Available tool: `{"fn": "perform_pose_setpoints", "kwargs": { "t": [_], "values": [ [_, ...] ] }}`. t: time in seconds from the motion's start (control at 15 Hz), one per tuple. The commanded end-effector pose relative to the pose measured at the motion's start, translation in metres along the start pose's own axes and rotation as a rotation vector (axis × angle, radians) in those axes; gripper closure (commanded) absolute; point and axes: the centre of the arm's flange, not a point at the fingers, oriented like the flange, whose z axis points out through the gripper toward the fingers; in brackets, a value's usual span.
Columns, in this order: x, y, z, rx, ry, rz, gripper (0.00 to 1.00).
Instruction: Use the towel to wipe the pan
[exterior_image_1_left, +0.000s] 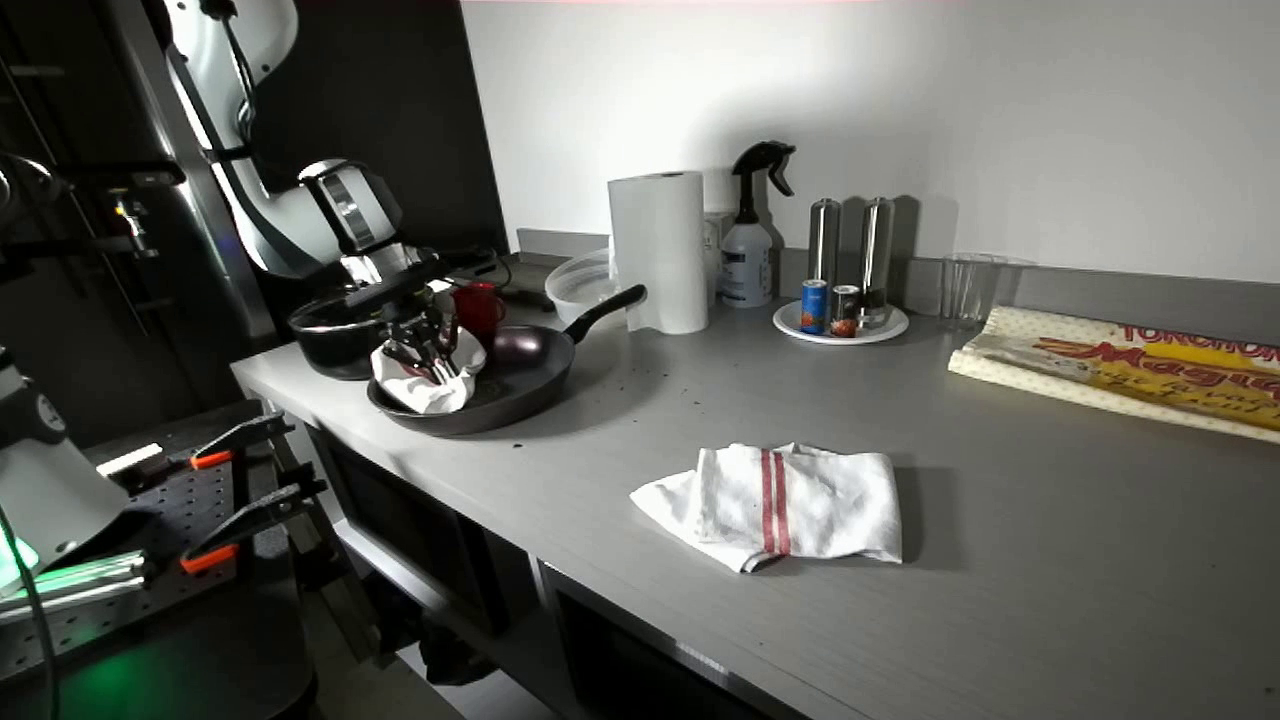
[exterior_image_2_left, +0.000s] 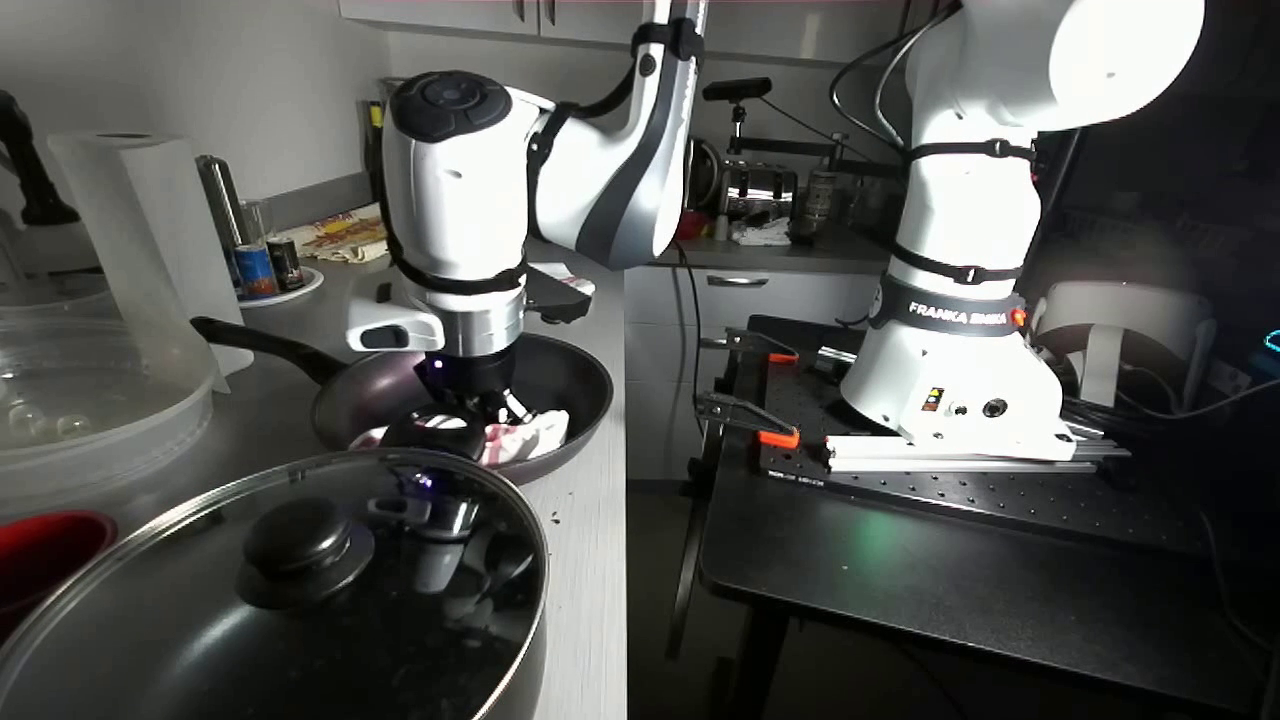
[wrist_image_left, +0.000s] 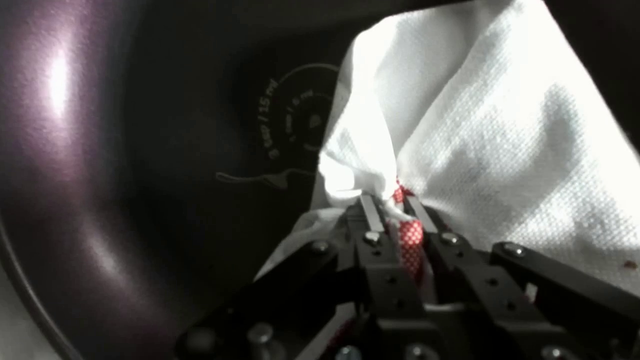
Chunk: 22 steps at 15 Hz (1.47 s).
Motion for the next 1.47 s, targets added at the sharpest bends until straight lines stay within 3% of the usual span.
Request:
{"fn": "perform_pose_setpoints", "kwargs": {
  "t": [0.0, 0.27, 0.6, 1.2, 1.4],
  "values": [
    [-0.004, -0.028, 0.002, 0.054, 0.083, -0.080, 0.96],
    [-0.008, -0.024, 0.006, 0.072, 0.101, -0.086, 0.96],
    [-0.024, 0.001, 0.021, 0.074, 0.072, 0.014, 0.96],
    [-0.111, 0.050, 0.040, 0.030, -0.016, 0.296, 0.96],
    [-0.124, 0.054, 0.045, 0.013, -0.044, 0.359, 0.96]
  ]
}}
